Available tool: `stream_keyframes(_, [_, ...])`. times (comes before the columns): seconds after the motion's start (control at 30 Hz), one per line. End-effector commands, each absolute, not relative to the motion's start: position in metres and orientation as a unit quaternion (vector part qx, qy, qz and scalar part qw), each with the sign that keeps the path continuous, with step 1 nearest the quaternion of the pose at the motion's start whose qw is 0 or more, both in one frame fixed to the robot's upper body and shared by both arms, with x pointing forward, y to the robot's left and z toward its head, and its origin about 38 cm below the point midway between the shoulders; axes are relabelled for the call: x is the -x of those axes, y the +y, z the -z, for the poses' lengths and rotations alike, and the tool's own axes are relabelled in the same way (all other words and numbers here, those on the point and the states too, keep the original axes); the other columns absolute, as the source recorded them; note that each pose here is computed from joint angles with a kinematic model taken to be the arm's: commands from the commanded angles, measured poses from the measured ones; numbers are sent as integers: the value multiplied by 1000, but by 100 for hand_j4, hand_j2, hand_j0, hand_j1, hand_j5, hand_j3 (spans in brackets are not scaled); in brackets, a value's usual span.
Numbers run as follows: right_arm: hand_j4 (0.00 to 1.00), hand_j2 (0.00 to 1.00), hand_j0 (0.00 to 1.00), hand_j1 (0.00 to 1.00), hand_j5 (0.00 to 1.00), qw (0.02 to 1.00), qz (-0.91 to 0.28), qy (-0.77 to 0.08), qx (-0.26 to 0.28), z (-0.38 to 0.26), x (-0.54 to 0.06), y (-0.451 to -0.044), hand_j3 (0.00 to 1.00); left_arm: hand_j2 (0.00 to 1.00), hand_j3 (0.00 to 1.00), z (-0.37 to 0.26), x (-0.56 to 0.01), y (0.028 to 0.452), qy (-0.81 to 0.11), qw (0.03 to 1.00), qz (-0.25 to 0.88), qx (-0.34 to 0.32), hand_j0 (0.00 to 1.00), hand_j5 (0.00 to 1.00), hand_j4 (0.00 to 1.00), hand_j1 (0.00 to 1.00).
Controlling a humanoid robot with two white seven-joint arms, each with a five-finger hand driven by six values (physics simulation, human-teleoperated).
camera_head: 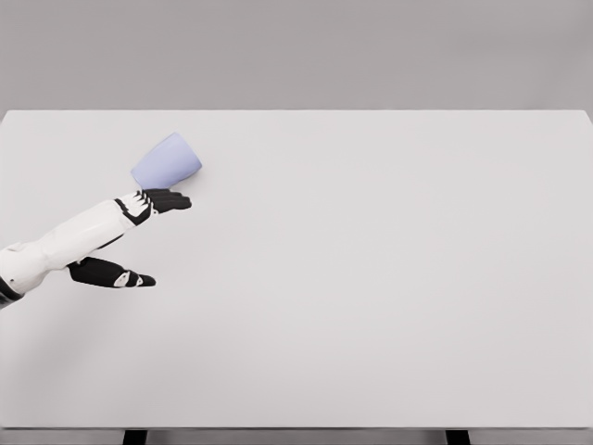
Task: Flip the cup with left arm and place it on the table
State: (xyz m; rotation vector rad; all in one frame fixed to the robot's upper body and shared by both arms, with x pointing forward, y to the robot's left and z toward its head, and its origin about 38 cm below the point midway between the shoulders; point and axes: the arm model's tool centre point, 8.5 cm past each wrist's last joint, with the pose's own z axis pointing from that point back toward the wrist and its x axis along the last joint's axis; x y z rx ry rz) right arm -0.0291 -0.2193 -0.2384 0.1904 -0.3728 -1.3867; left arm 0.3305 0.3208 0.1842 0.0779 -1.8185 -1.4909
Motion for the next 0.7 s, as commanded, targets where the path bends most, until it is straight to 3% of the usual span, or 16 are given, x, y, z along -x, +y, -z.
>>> stream_keyframes(0.0, [100, 100, 100, 100, 100, 753, 631, -155, -101, 238, 31, -215, 100, 100, 100, -185, -331, 323, -714, 386, 584, -32, 100, 100, 100, 100])
stream_keyframes(0.23, [100, 100, 100, 100, 100, 758, 623, -164, -105, 240, 26, -218, 100, 100, 100, -196, -331, 319, -725, 374, 577, -29, 100, 100, 100, 100])
stream_keyframes(0.33, [100, 100, 100, 100, 100, 758, 622, -163, -105, 240, 26, -218, 100, 100, 100, -243, -348, 318, -771, 353, 530, -12, 100, 100, 100, 100])
stream_keyframes(0.57, [100, 100, 100, 100, 100, 758, 623, -164, -105, 240, 26, -218, 100, 100, 100, -248, -352, 302, -816, 347, 461, 17, 100, 100, 100, 100])
stream_keyframes(0.6, [100, 100, 100, 100, 100, 758, 622, -163, -105, 240, 26, -218, 100, 100, 100, -250, -359, 305, -831, 381, 403, 49, 100, 100, 100, 100])
stream_keyframes(0.63, [100, 100, 100, 100, 100, 758, 622, -163, -105, 240, 26, -218, 100, 100, 100, -243, -378, 311, -809, 479, 338, 42, 100, 100, 100, 100])
stream_keyframes(0.67, [100, 100, 100, 100, 100, 758, 623, -164, -105, 240, 26, -218, 100, 100, 100, -224, -391, 310, -786, 548, 285, -4, 100, 100, 100, 100])
